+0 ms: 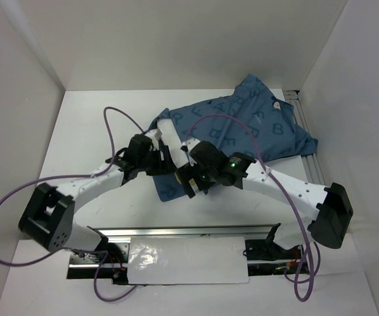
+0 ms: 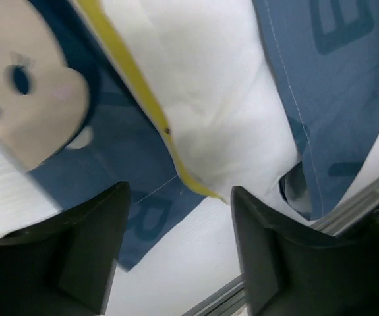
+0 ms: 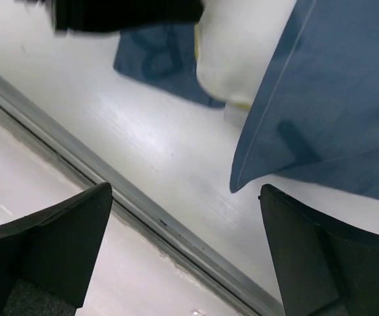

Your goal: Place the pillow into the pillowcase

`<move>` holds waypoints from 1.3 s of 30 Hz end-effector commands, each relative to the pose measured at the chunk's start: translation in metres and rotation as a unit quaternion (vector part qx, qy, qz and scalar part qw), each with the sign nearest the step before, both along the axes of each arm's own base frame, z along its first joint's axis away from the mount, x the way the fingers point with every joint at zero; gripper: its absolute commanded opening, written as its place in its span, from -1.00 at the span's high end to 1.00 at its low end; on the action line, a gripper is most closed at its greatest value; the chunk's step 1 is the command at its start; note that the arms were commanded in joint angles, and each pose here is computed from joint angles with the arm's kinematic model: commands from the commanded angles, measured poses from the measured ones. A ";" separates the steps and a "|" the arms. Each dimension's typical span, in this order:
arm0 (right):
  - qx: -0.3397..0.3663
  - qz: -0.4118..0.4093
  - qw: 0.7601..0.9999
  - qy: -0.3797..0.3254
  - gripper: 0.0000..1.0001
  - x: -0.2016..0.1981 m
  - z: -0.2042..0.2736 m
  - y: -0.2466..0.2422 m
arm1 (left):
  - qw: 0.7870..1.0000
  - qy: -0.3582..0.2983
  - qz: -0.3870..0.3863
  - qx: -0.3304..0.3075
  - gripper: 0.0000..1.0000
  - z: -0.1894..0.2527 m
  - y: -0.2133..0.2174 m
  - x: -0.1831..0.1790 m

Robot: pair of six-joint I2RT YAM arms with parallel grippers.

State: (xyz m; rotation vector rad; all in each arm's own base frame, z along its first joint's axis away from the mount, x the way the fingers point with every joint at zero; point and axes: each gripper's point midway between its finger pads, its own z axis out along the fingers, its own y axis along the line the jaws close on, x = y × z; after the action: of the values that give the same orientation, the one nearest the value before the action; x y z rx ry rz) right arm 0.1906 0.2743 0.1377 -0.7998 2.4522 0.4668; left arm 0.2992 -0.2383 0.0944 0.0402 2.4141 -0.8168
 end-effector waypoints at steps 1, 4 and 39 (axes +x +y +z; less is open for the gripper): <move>0.025 -0.029 0.995 -0.088 -1.00 0.029 0.063 0.005 | 0.993 -0.035 0.100 0.045 -0.53 0.032 0.047 0.004; 0.001 -0.068 0.989 -0.133 -1.00 0.063 0.067 0.012 | 0.987 -0.014 0.150 0.057 -0.99 0.035 0.076 0.000; 0.145 -0.091 0.970 -0.175 1.00 0.202 0.159 0.032 | 0.992 -0.105 0.061 -0.025 -0.69 0.070 0.055 0.029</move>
State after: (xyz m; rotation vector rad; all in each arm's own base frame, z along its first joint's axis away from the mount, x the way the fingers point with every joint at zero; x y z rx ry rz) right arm 0.3951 0.2907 0.1924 -0.5151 2.3033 0.2750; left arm 0.3070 -0.1548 0.1264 -0.1749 2.3157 -0.6920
